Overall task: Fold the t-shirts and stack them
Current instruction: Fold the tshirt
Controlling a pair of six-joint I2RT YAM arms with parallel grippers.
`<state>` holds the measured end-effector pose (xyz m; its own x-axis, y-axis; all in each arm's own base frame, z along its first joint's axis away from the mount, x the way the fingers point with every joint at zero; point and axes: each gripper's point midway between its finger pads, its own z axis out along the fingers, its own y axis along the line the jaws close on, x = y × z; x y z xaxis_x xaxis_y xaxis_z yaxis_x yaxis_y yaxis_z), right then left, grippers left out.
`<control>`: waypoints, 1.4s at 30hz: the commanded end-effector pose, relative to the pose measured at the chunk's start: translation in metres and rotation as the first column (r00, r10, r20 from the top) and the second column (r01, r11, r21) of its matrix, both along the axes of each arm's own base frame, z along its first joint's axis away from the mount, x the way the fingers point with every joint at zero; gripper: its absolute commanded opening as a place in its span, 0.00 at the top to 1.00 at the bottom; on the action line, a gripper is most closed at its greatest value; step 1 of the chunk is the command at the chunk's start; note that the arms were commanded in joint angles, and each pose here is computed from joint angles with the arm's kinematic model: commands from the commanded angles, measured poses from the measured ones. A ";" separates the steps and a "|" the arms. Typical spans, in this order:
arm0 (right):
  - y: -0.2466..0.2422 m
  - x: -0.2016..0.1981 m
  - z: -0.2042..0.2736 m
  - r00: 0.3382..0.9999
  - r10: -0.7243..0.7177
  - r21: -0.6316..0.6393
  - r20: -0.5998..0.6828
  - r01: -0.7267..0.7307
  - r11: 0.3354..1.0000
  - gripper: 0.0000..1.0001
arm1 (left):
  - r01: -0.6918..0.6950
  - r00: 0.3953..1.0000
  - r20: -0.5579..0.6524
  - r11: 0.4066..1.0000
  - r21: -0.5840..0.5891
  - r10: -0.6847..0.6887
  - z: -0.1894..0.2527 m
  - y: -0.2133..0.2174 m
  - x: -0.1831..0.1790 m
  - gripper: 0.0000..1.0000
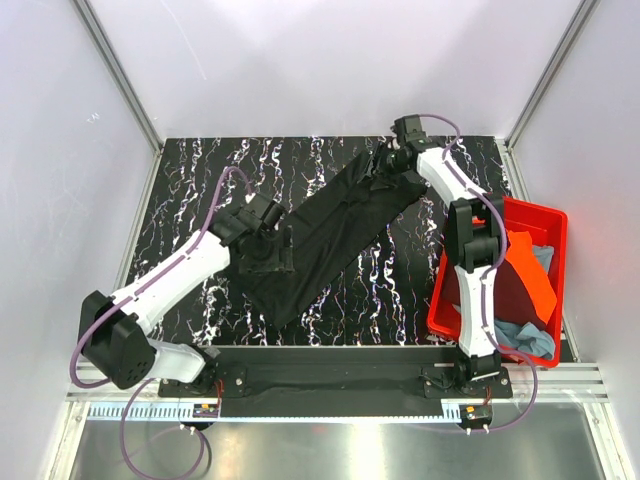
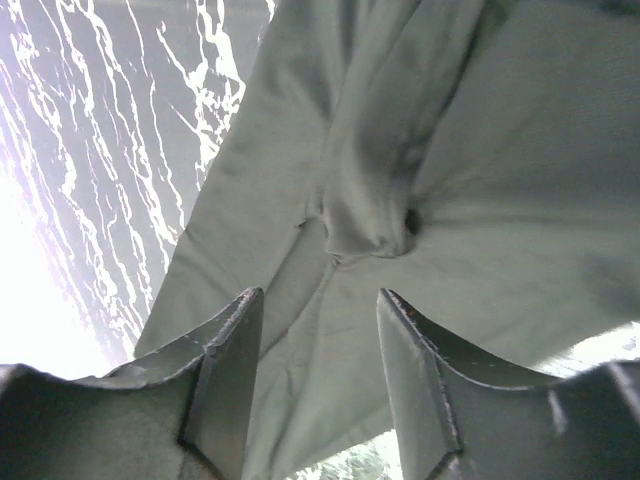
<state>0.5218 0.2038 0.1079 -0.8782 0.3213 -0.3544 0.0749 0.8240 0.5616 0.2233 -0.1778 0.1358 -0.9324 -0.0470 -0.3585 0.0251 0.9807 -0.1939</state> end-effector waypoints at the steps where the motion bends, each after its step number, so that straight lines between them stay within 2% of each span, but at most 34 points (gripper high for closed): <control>1: 0.013 0.012 -0.002 1.000 -0.008 0.065 0.003 0.008 0.998 0.46 | -0.030 0.998 0.055 0.999 0.034 0.028 0.008 0.018 0.010 0.23; 3: 0.011 0.016 -0.007 1.000 -0.023 0.050 -0.010 0.023 0.998 0.50 | -0.045 0.998 0.052 0.999 0.029 0.043 0.006 0.022 0.013 0.23; 7: 0.007 0.017 -0.022 0.998 -0.041 0.019 -0.040 0.042 0.999 0.52 | -0.084 0.995 0.050 0.994 0.070 0.081 -0.001 0.039 0.020 0.23; 10: 0.008 0.017 -0.032 0.997 -0.051 0.012 -0.066 0.052 0.999 0.55 | -0.118 0.992 0.048 0.991 0.057 0.115 -0.004 0.052 0.028 0.23; 15: 0.006 0.016 -0.045 0.996 -0.050 0.000 -0.074 0.050 0.999 0.56 | -0.151 0.987 0.052 0.989 0.009 0.150 -0.002 0.062 0.035 0.23; 25: 0.013 0.020 -0.050 0.998 -0.032 -0.003 -0.062 0.032 0.999 0.56 | -0.166 0.986 0.025 0.986 -0.004 0.166 -0.012 0.068 0.026 0.23; 31: 0.043 0.030 -0.037 1.000 -0.007 0.054 -0.027 0.008 0.999 0.58 | -0.172 0.985 0.030 0.985 -0.010 0.173 -0.009 0.070 0.028 0.23; 35: 0.072 0.039 -0.029 0.999 -0.019 0.142 -0.038 0.024 0.990 0.60 | -0.179 0.983 0.031 0.984 -0.018 0.180 -0.007 0.070 0.026 0.23; 40: 0.098 0.056 0.000 0.999 -0.029 0.252 0.034 0.019 0.967 0.59 | -0.187 0.982 0.026 0.982 -0.021 0.187 -0.009 0.071 0.023 0.23; 42: 0.100 0.058 -0.002 0.999 -0.028 0.278 0.017 0.022 0.960 0.59 | -0.189 0.982 0.024 0.982 -0.022 0.190 -0.010 0.071 0.022 0.23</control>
